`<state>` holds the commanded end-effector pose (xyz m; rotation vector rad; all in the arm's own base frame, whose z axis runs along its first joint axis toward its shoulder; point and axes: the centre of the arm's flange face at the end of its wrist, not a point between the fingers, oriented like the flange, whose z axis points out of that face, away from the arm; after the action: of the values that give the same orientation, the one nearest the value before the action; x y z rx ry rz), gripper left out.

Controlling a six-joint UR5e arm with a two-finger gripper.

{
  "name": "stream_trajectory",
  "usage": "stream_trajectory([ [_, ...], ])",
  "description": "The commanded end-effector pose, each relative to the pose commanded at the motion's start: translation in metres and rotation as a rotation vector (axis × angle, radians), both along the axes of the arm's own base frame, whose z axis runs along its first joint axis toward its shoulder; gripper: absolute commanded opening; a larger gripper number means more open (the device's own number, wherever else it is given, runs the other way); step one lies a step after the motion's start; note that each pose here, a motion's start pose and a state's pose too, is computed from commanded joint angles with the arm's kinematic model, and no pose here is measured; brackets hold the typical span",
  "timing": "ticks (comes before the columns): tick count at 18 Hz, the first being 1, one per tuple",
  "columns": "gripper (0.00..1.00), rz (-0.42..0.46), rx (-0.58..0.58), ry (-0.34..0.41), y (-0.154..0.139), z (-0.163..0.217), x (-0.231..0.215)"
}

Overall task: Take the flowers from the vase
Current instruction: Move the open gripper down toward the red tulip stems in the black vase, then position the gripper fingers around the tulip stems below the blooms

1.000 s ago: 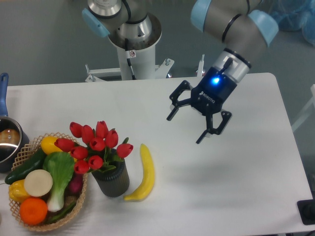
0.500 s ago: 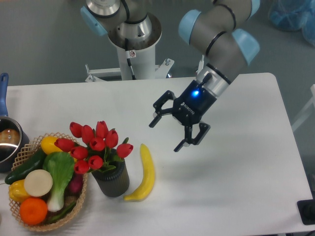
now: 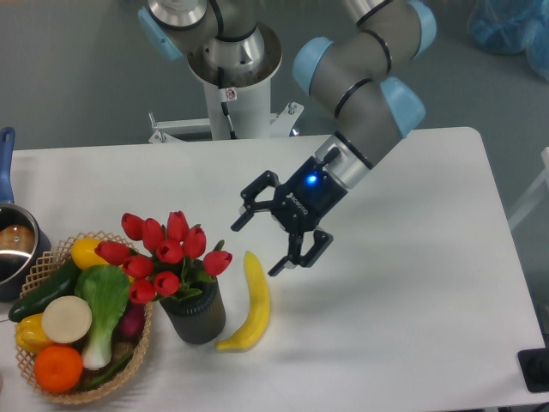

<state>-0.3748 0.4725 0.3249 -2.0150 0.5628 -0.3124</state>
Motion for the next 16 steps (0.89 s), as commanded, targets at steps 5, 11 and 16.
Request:
stream_trajectory([
  [5, 1.00, -0.039, 0.038, 0.007, 0.017, -0.011, 0.017],
  [11, 1.00, -0.056, 0.047, -0.005, 0.025, -0.016, 0.023],
  [16, 1.00, -0.065, 0.066, -0.039, 0.031, -0.020, 0.029],
])
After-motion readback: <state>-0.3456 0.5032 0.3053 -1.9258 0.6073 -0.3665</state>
